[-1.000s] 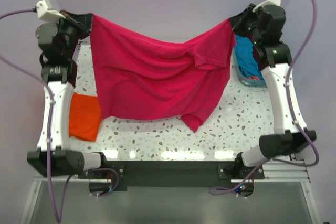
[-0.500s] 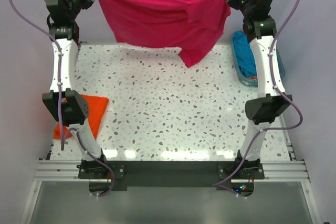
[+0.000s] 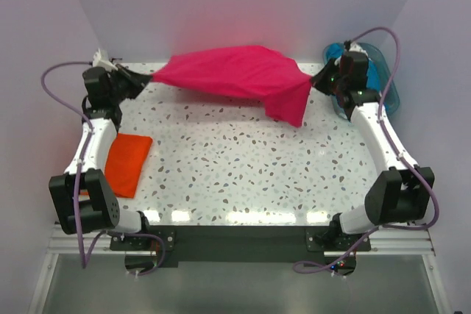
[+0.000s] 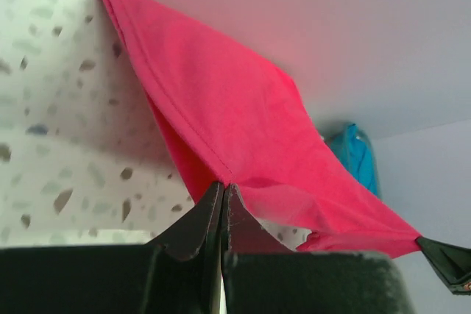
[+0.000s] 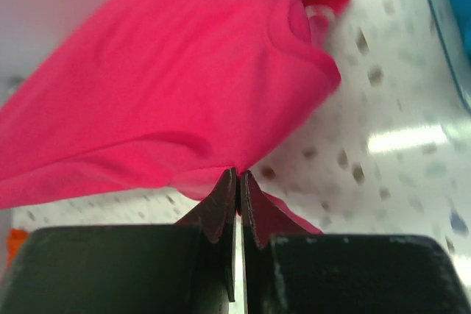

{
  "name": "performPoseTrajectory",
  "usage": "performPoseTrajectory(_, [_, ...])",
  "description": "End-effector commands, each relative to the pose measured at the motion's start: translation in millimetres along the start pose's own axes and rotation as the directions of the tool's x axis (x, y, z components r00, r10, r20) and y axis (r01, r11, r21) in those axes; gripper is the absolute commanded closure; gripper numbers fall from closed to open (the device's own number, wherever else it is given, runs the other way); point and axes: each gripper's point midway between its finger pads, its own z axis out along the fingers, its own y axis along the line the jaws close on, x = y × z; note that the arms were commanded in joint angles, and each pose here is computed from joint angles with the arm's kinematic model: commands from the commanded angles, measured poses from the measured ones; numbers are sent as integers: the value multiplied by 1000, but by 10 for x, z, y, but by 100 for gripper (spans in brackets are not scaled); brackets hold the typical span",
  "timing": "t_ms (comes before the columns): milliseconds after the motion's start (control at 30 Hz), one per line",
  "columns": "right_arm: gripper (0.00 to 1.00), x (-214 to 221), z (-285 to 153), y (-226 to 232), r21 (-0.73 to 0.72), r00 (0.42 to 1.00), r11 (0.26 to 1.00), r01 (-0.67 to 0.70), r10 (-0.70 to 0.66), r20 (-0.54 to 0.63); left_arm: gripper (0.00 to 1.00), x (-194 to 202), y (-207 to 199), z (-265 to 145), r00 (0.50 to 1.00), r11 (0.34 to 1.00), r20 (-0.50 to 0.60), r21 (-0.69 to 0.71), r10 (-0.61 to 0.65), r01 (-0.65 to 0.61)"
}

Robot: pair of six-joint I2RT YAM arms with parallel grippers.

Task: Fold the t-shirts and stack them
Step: Flatten the tshirt out

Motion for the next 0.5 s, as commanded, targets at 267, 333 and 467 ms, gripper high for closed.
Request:
performPoseTrajectory(267, [100,1643,19,-1139,269,937,962,37,59,-343,100,1610,1370,-723,974,946,-194,-321,-119,51])
performPoseTrajectory(333, [94,1811,-13,-1270,303,927,952,43,76,-368,100,1810,1566,-848,968,924,-212,-380,-138,49])
performPoseTrajectory(467, [65,1875,-102,-1339,319,929,947,26,95,-356,100,1908,1692,-1011,972,899,-182,-434,-150,57])
